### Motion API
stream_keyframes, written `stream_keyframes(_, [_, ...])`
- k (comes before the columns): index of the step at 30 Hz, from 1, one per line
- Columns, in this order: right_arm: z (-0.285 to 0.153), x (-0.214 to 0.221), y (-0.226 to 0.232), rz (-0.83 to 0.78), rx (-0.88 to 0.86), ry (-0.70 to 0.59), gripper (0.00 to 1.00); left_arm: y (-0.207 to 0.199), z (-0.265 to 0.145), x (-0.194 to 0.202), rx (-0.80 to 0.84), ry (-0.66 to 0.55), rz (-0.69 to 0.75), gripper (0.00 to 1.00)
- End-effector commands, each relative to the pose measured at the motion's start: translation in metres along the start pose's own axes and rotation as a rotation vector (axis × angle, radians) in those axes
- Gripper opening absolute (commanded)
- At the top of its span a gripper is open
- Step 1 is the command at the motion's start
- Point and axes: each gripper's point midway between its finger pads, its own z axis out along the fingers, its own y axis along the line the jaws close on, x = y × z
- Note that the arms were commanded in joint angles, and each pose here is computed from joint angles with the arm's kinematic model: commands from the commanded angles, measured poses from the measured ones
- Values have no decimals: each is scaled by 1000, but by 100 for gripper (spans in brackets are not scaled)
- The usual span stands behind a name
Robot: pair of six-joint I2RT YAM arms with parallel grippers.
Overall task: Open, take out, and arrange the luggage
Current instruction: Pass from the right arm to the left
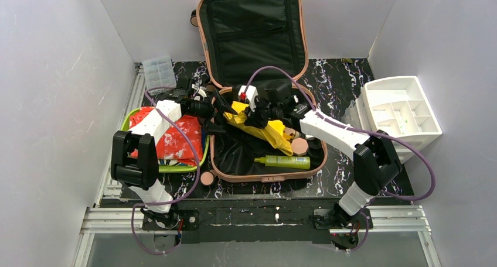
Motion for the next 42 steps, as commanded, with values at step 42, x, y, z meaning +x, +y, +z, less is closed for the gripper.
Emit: stream_keyframes(42, [-15, -70, 36, -12, -67, -165, 1, 27, 69, 9, -126, 74, -35, 98])
